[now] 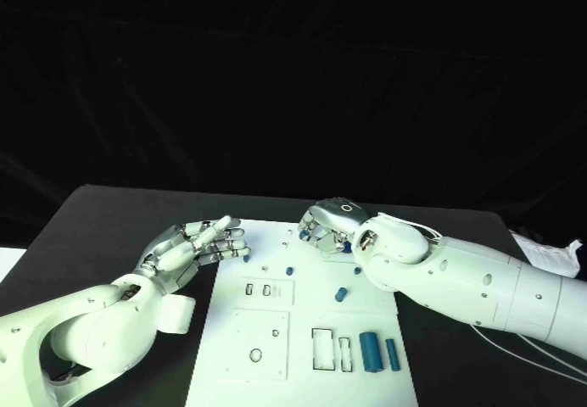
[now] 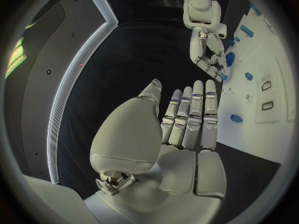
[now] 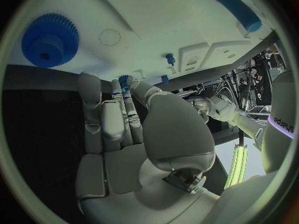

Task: Assemble the parts on the task board

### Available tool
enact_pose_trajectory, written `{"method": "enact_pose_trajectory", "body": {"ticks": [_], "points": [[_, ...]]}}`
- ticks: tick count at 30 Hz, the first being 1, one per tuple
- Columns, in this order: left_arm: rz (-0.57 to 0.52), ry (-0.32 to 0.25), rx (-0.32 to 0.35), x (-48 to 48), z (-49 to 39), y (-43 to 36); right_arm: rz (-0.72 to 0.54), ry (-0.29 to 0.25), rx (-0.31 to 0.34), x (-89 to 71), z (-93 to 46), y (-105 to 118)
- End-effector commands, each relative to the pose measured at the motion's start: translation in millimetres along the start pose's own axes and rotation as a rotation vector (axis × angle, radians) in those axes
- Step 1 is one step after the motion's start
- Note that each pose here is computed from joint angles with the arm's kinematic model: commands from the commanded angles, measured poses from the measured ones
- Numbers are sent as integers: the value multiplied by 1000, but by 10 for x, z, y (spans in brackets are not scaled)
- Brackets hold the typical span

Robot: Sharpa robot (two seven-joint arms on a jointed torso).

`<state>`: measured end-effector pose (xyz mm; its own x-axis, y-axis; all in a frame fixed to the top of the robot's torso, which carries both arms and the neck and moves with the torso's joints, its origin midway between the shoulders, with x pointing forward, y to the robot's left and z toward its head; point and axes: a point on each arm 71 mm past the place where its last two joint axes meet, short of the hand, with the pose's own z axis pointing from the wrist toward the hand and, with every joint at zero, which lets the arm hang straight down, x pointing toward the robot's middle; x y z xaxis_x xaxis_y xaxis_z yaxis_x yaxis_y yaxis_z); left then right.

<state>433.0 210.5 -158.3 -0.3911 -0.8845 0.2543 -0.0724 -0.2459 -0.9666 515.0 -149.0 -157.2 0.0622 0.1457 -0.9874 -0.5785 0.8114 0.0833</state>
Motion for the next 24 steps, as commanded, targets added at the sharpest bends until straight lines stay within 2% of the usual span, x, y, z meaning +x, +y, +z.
{"method": "enact_pose_trajectory", "body": {"ticks": [1, 7, 24], "points": [[-9, 12, 3, 22, 7, -10, -22, -58, 22, -23, 49, 25], [-10, 14, 2, 27, 11, -8, -32, -68, 26, 4, 125, 75], [-13, 21, 0, 47, 10, -6, -49, -44, 53, 92, 262, 100]]}}
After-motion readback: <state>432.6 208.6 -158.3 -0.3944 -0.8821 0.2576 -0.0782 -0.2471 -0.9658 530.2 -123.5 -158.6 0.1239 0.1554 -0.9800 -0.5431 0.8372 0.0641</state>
